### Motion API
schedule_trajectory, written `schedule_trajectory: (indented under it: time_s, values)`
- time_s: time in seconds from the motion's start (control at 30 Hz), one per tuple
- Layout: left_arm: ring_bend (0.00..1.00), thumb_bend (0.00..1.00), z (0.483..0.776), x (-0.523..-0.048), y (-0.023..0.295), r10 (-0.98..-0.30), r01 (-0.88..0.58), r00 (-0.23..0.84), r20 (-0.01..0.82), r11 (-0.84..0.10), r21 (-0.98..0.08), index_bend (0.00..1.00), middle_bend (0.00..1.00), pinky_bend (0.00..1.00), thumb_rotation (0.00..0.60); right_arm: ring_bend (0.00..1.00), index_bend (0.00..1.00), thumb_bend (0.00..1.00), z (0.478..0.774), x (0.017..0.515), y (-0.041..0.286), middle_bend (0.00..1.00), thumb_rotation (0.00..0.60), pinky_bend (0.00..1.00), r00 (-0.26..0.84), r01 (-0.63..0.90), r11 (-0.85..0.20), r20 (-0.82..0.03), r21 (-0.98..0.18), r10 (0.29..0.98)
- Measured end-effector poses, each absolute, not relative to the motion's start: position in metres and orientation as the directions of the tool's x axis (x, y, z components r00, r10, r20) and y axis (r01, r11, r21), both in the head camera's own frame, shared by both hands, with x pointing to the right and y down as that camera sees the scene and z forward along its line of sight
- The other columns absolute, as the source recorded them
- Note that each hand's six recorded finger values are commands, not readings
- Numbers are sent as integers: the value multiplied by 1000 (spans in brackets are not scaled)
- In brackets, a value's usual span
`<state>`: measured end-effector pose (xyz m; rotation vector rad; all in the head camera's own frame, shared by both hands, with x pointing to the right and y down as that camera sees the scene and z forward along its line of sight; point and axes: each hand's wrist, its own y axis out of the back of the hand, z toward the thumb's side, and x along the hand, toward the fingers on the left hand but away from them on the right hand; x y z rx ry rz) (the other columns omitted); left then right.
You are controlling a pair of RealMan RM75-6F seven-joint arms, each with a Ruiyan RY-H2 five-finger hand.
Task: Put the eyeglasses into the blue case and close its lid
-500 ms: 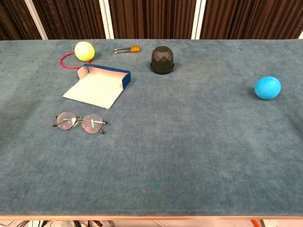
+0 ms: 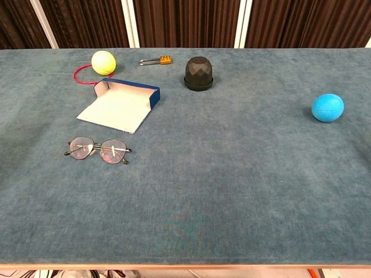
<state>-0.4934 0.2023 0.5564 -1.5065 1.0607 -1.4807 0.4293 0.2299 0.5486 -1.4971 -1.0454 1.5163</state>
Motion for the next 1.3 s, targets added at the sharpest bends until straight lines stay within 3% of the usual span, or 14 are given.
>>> schedule_trajectory:
  time_s: [0.57,0.73,0.97,1.17,1.3]
  values:
    - [0,131,565,-486,199,-916,-43,9,400,-400,-915,135,0,0,600,0,133,120,551,430,231,0,600,228,-38,44,-402,-404,-914,914]
    - [0,131,573,-472,191,-893,-57,51,447,-450,-891,157,0,0,600,0,131,120,553,430,233,0,600,228,-45,50,-412,-414,-910,909]
    - [0,136,596,-418,154,-814,-28,170,556,-568,-823,232,5,0,600,0,130,120,555,424,237,0,600,228,-35,32,-422,-423,-906,906]
    - [0,145,610,-369,124,-771,38,238,590,-600,-799,283,8,0,600,0,130,120,555,426,238,0,600,228,-43,34,-425,-426,-905,904]
    - [0,221,633,-335,117,-731,76,263,629,-635,-769,337,21,0,600,0,130,120,555,429,238,0,600,228,-61,39,-425,-427,-904,902]
